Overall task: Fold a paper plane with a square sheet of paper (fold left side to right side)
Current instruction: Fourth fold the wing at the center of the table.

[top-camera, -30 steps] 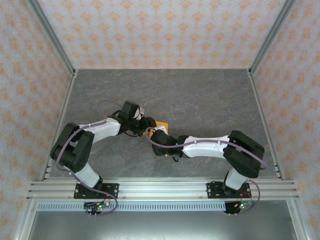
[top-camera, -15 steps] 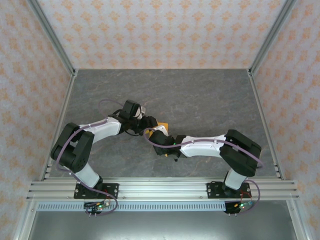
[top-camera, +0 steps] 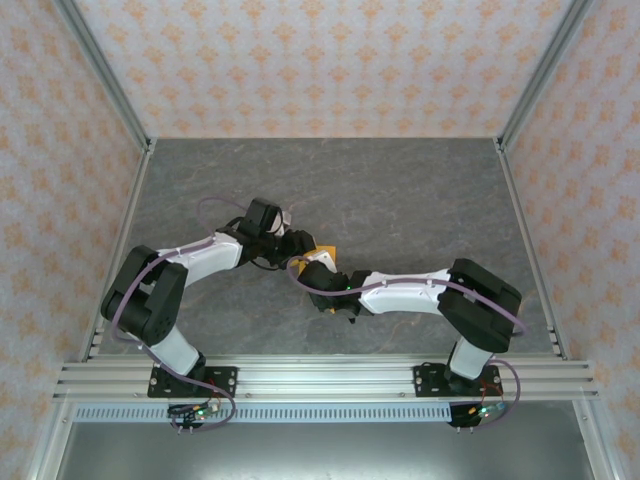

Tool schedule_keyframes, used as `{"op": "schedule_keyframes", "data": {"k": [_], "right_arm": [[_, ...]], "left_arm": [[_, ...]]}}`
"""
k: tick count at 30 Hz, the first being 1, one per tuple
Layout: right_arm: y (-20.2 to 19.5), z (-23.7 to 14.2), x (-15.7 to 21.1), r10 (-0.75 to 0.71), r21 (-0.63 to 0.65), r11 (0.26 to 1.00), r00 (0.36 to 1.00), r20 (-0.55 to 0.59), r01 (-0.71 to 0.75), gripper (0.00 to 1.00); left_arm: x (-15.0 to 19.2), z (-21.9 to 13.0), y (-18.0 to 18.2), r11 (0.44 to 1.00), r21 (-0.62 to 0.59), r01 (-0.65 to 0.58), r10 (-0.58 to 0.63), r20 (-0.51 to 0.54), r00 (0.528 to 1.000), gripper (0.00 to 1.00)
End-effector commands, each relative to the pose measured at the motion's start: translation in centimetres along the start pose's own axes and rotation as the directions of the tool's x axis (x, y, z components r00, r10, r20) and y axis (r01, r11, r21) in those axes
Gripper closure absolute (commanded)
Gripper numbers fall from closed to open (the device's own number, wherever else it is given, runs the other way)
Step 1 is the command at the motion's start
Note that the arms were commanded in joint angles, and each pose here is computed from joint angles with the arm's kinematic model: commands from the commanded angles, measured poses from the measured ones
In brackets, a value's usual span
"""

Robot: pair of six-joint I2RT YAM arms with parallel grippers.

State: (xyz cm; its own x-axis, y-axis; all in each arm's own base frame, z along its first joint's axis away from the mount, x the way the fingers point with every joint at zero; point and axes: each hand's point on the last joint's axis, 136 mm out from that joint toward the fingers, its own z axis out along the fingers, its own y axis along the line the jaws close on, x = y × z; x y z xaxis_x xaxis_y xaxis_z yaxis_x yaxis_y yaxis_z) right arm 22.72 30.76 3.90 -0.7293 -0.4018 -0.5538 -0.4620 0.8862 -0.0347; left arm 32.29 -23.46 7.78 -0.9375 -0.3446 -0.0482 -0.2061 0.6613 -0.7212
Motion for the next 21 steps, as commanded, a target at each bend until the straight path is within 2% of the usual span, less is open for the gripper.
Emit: {"op": "schedule_keyframes", "data": {"k": [1, 6, 12, 21], "right_arm": [[0.2, 0.1, 0.4, -0.002, -0.002, 1.0, 1.0, -0.006, 0.002, 0.83], [1.3, 0.1, 0.6, -0.008, -0.064, 0.998, 1.0, -0.014, 0.007, 0.94], [2.4, -0.2, 0.6, -0.005, -0.136, 0.991, 1.0, -0.011, 0.004, 0.95], [2.4, -0.5, 0.3, 0.075, -0.217, 0.973, 0.997, -0.016, -0.076, 0.96]], "left_arm": [[-0.5, -2.2, -1.7, 0.998, -0.014, -0.063, 0.064, 0.046, 0.997, 0.46], [-0.7, -4.0, -1.4, 0.995, -0.061, -0.081, 0.087, 0.094, 0.992, 0.44], [0.4, -4.5, 1.1, 0.992, -0.116, -0.052, 0.064, 0.099, 0.993, 0.43], [2.1, -2.8, 4.3, 0.989, -0.15, -0.001, 0.01, 0.059, 0.998, 0.58]]}}
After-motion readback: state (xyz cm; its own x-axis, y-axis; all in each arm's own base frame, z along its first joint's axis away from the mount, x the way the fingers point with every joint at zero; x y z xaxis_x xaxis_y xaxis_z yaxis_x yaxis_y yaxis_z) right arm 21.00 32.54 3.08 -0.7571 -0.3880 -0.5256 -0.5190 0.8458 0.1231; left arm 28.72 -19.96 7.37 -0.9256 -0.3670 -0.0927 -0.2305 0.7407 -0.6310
